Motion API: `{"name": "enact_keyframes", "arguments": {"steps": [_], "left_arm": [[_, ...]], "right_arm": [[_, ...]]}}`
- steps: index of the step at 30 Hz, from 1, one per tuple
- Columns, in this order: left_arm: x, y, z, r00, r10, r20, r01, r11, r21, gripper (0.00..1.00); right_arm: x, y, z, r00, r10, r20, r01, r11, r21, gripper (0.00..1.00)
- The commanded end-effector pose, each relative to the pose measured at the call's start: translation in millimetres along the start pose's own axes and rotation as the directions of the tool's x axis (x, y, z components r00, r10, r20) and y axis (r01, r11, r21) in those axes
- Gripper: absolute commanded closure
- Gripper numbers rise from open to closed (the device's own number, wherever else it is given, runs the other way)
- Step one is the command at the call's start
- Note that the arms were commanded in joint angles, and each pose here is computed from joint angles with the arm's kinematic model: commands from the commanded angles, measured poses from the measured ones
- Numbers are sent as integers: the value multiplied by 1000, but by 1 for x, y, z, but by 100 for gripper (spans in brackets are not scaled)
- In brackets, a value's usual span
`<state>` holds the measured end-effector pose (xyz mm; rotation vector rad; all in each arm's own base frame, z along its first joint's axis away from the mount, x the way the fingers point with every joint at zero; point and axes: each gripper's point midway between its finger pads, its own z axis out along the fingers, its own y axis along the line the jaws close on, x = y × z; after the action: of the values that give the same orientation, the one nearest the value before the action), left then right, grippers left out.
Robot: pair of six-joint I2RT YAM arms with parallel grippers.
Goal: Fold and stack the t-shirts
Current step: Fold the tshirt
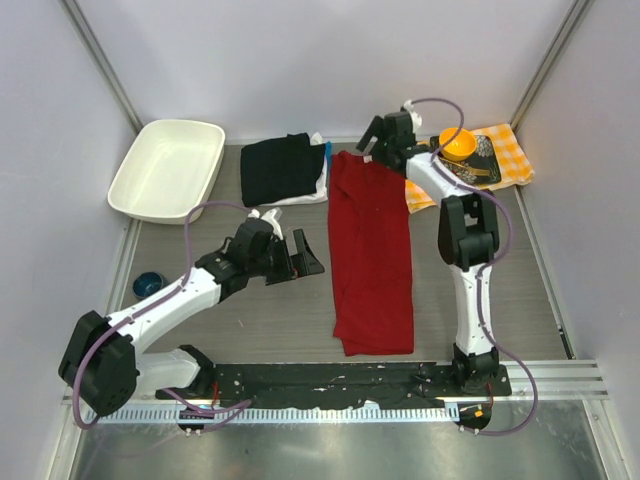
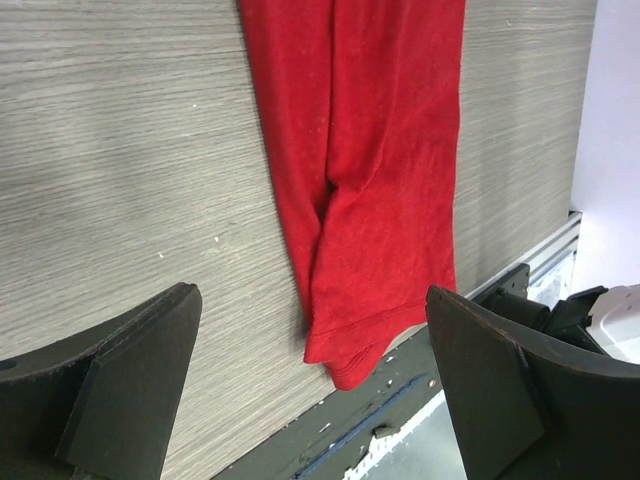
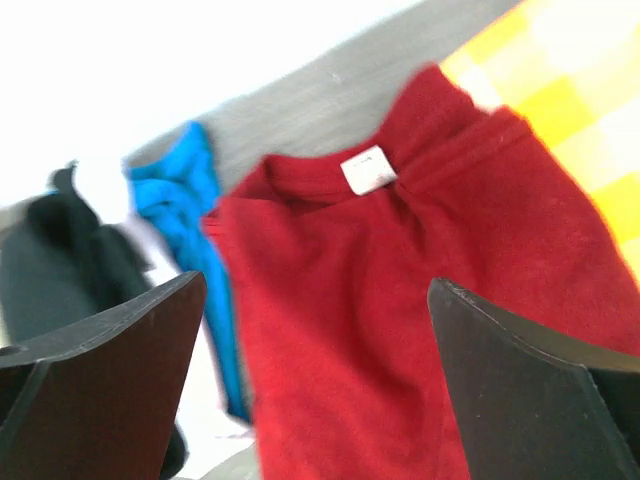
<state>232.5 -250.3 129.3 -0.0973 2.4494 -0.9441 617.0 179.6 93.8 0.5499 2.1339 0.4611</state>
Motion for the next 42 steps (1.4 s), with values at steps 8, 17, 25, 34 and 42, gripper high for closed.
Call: {"name": "enact_keyframes", "arguments": {"steps": [8,17,25,34,42], "left_arm": [[-12,-28,-5,999,-40,36,36,993,113,0],[32,-24,8,999,-38,-32,40,997,65,0],[41,-8,4,997,-82,-7,82,995,51,0],[46,-2,4,997,-69,-17,69,997,41,0],[51,3,12,997,-59,-40,60,998,22,0]], "right_arm": [[-49,20,-258,964,-250,89,248,968,35,0],[86,-97,-349,934,-298,-196,338,916,218,14],[177,-150,-384,917,-177,-358,264,941,212,36],[234,-164,-386,876,-123,-466,235,953,190,62],[256,-152,-370,852,-180,-491,301,937,178,61]]}}
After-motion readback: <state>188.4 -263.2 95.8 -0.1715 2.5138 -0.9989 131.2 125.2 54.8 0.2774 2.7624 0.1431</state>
